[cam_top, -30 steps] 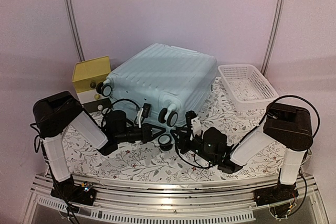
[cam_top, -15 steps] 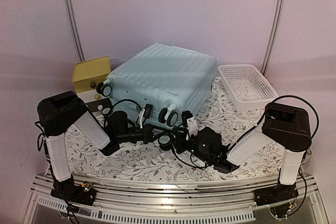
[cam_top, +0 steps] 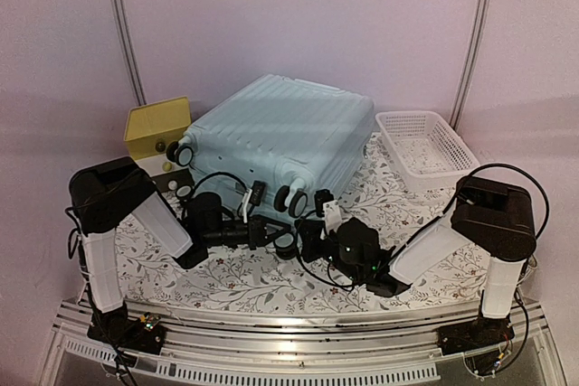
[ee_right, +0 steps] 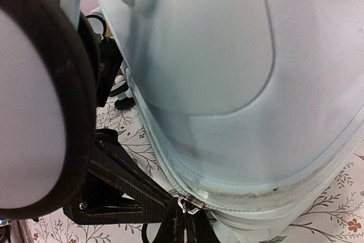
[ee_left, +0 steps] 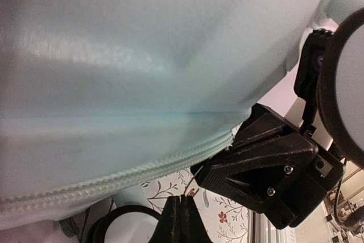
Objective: Open, take out, and arrange the luggage
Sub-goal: Grab the zipper of the luggage, then unzip the zipper of the luggage.
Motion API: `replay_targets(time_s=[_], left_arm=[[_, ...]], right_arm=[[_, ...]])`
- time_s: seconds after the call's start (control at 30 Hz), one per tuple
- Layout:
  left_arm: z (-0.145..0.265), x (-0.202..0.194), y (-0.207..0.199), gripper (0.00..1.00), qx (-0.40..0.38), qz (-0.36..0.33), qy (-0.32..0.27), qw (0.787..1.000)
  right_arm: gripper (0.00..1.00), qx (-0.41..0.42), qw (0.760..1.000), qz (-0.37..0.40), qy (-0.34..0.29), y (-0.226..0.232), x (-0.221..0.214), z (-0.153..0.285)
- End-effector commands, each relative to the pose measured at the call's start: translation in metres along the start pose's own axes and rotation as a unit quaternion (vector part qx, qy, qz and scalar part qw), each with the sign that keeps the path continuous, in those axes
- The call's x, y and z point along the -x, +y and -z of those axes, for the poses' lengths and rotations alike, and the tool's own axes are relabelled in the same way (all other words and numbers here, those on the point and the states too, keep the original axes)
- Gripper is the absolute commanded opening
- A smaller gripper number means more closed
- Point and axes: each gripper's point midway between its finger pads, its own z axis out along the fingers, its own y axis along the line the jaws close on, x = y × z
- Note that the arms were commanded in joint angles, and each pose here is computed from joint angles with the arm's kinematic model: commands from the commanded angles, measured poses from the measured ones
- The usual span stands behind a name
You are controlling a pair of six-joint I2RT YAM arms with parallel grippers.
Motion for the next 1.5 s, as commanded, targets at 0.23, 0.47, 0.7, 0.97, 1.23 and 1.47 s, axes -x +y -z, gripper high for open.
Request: replay_targets(time_s=[0.23, 0.47, 0.7, 0.97, 1.23, 1.47], left_arm=[[0.012, 0.021, -0.004, 0.01, 0.035, -0.003, -0.032, 0.999], [0.036, 0.034, -0.017, 0.04, 0.058, -0.009, -0.058, 0.997], [0.063, 0.052, -0.034, 0.32, 0.117, -0.049, -0.077, 0.989], [0.079, 0.082, -0.073, 0.81, 0.138, -0.068, -0.094, 0.984], [0.058, 0.093, -0.107, 0.98, 0.158, -0.096, -0.075, 0.98], [0.022, 0.093, -0.106, 0.98, 0.219, -0.085, -0.029, 0.972]], right_arm=[[0.01, -0.046, 0.999, -0.003, -0.001, -0.03, 0.008, 0.018], [0.01, -0.029, 0.999, 0.0, 0.042, -0.041, -0.003, 0.043], [0.01, -0.014, 0.998, 0.001, 0.053, -0.053, 0.0, 0.05], [0.01, -0.008, 0.999, 0.024, 0.044, -0.059, 0.014, 0.051], [0.01, 0.025, 0.998, 0.031, 0.053, -0.051, 0.012, 0.049], [0.01, 0.028, 0.998, 0.027, 0.056, -0.051, 0.009, 0.046]])
